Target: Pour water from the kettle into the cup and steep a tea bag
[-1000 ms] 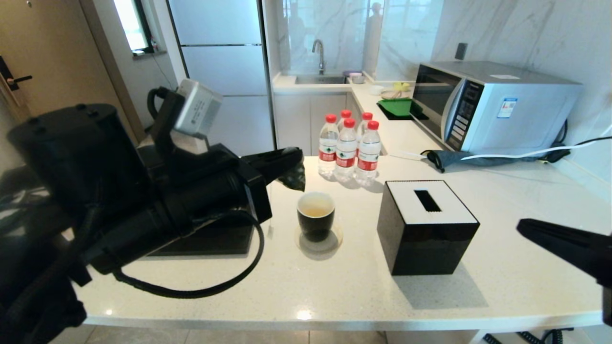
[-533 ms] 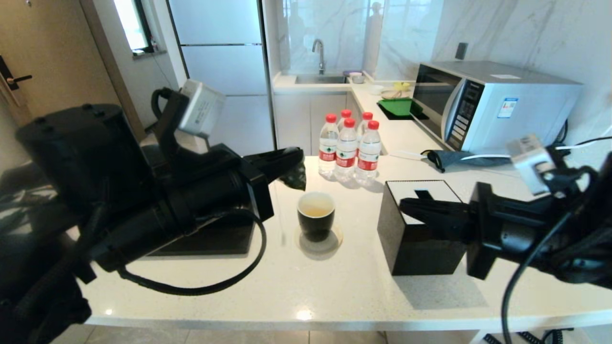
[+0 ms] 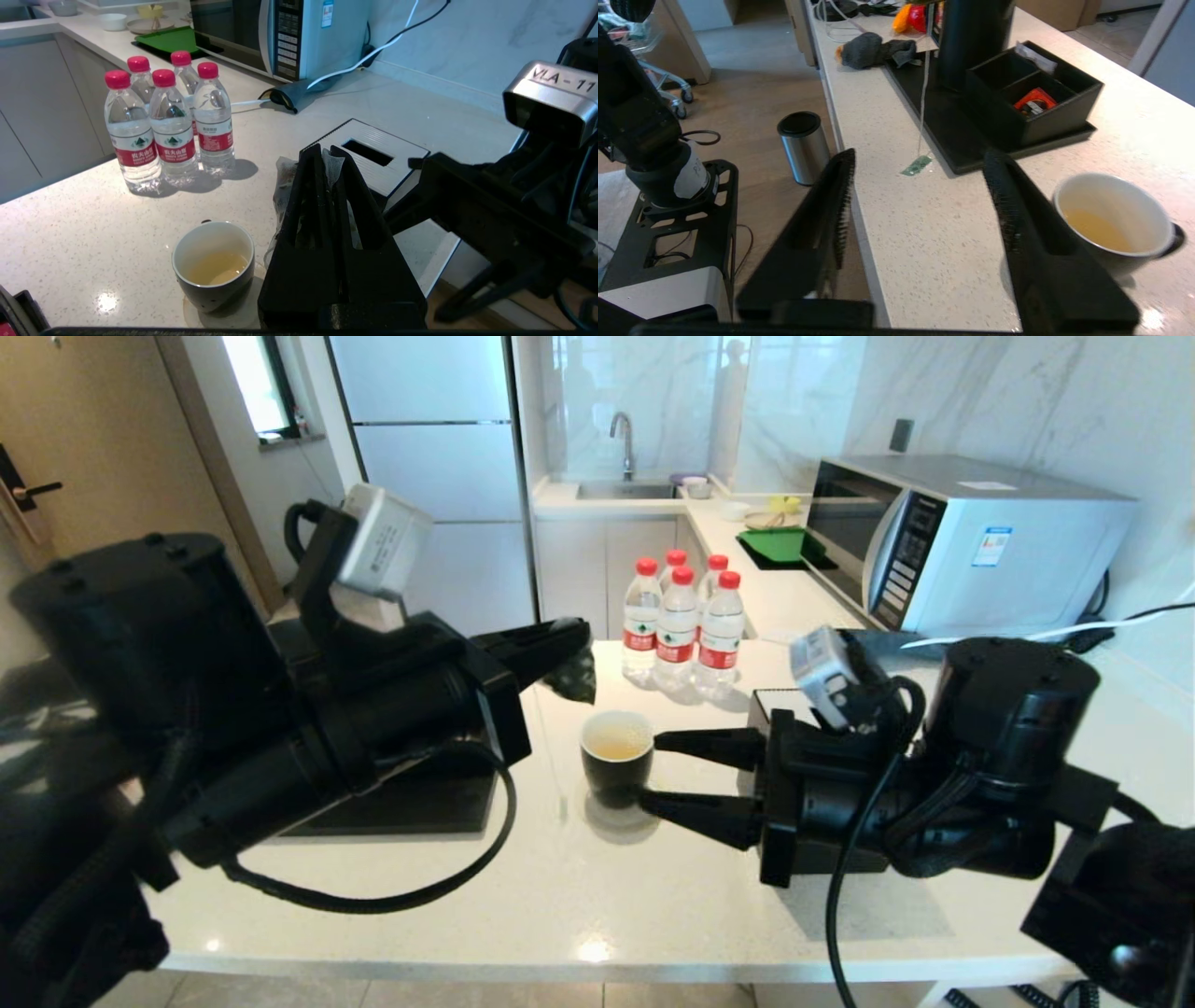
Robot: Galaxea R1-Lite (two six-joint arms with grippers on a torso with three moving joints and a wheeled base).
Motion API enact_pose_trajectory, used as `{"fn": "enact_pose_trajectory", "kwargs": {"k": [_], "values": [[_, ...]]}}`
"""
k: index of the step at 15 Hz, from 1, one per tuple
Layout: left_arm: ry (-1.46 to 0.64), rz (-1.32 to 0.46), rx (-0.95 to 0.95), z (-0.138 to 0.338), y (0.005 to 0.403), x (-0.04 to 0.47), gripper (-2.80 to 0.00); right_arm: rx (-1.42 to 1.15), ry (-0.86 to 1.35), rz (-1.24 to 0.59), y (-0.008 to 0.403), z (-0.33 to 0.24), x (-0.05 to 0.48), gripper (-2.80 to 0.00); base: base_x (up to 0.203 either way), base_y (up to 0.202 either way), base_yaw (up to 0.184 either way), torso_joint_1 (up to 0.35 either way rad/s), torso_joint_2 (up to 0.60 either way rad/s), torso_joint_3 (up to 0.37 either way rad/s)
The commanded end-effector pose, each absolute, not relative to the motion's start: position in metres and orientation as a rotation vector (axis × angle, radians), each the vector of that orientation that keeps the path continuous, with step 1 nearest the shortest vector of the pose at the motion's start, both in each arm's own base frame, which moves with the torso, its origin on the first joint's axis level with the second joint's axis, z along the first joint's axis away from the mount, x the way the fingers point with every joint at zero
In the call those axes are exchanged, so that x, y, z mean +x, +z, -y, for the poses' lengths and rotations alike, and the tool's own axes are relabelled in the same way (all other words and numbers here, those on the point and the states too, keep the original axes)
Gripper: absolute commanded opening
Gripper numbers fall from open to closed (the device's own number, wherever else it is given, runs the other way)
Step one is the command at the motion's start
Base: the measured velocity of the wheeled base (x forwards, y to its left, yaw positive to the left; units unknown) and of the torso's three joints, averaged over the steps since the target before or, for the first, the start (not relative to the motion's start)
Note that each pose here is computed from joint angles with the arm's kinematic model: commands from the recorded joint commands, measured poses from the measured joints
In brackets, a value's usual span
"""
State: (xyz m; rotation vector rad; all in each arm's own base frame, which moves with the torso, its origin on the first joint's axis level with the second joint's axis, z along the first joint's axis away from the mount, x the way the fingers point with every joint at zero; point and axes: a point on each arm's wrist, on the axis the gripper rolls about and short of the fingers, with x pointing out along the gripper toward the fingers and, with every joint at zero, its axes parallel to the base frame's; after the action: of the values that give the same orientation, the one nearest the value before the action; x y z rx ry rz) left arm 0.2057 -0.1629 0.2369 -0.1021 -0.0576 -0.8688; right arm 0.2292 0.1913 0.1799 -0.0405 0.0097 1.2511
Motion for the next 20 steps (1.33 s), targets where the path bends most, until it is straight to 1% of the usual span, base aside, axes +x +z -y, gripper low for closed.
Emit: {"fn": "enact_pose_trajectory", "kwargs": {"k": [1, 9, 11, 20], "values": [[-0.87, 0.07, -0.106, 0.162, 0.239, 0.204, -2.8, -0.041, 1.276, -0.019, 0.173, -0.202, 0.232, 0.0, 0.0, 0.0, 0.0, 0.0, 0.0, 0.0], [-0.871, 0.088, -0.11, 0.16, 0.244, 0.201, -2.8, 0.01, 1.341, 0.037, 0.164, -0.249, 0.253, 0.0, 0.0, 0.0, 0.0, 0.0, 0.0, 0.0], [-0.872, 0.095, -0.111, 0.16, 0.246, 0.201, -2.8, 0.019, 1.328, 0.045, 0.157, -0.258, 0.259, 0.0, 0.0, 0.0, 0.0, 0.0, 0.0, 0.0], [-0.871, 0.118, -0.117, 0.16, 0.253, 0.201, -2.8, 0.054, 1.305, 0.043, 0.149, -0.268, 0.267, 0.0, 0.0, 0.0, 0.0, 0.0, 0.0, 0.0]]}}
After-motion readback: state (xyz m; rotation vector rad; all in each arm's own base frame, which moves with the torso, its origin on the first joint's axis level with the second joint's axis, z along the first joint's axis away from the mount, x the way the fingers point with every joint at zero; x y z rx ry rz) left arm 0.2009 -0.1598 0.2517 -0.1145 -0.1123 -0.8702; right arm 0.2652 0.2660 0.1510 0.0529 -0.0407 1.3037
